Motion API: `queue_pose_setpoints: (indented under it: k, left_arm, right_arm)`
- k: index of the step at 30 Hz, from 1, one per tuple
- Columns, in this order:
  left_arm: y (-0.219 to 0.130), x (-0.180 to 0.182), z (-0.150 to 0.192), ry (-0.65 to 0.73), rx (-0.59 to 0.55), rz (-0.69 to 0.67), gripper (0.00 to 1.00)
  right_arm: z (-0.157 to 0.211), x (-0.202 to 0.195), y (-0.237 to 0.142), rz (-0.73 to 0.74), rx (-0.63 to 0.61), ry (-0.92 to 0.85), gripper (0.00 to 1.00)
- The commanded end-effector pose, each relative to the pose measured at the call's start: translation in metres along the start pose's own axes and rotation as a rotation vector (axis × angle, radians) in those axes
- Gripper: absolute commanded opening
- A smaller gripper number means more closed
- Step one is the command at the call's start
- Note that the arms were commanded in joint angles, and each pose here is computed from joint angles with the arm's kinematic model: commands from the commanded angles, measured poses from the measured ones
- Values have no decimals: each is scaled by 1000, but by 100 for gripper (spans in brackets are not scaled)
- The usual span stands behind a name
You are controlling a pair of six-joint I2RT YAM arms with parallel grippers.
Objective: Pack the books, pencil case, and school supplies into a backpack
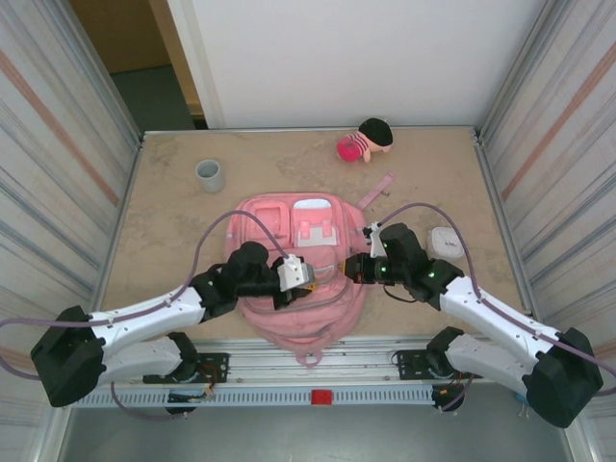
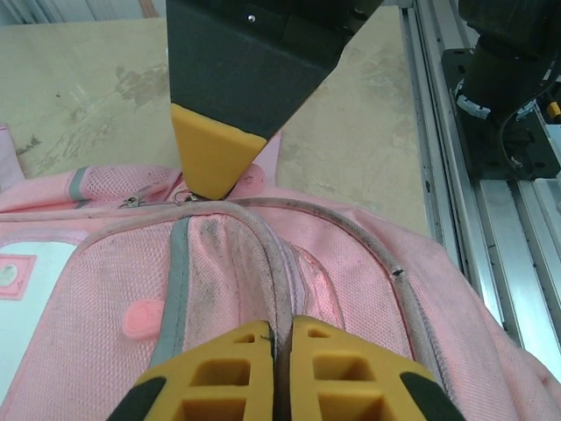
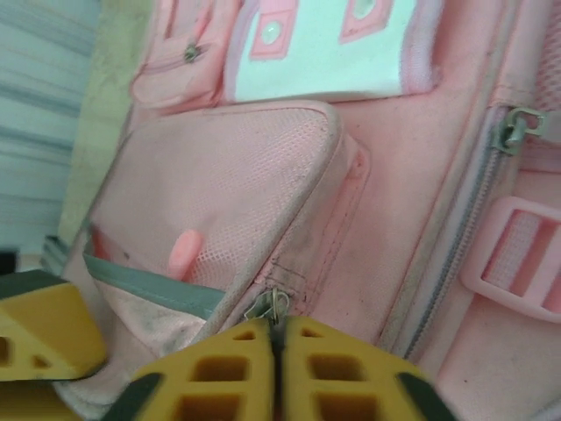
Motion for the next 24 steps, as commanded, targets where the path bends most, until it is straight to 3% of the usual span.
queue_pose_setpoints:
  k: [1, 3, 6, 7, 12, 15, 24]
  left_arm:
    - [-7, 5, -21, -92, -14, -43, 50]
    - [-15, 13, -23, -168, 16, -108, 64]
    - [-32, 33, -22, -347, 75, -265, 78]
    - [-38, 38, -19, -407, 94, -311, 81]
    - [-76, 48, 5, -723, 212, -531, 93]
    - [-90, 42, 24, -900, 268, -584, 96]
    - [-112, 34, 85, -1132, 377, -726, 99]
  right_arm:
    - [-28, -12, -13, 145, -130, 20, 47]
    - [-32, -11, -26, 179, -128, 11, 61]
    - [-35, -4, -43, 220, -121, -25, 96]
    - [-36, -1, -48, 231, -119, -40, 99]
    - [-32, 6, -57, 318, -58, -96, 99]
    - [-18, 9, -46, 336, 19, -123, 99]
    - [24, 7, -9, 286, 158, -120, 99]
Point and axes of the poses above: each hand's point on the last joint's axis, 136 mm out from that joint toward the fingers, its own y axis out along the fingers, its own x axis along the line the jaws close on, z = x × y, the point moved 2 cm from there along -y, back along the fingers, and after that the axes turned 4 degrees about -y, right-handed, at the moved point
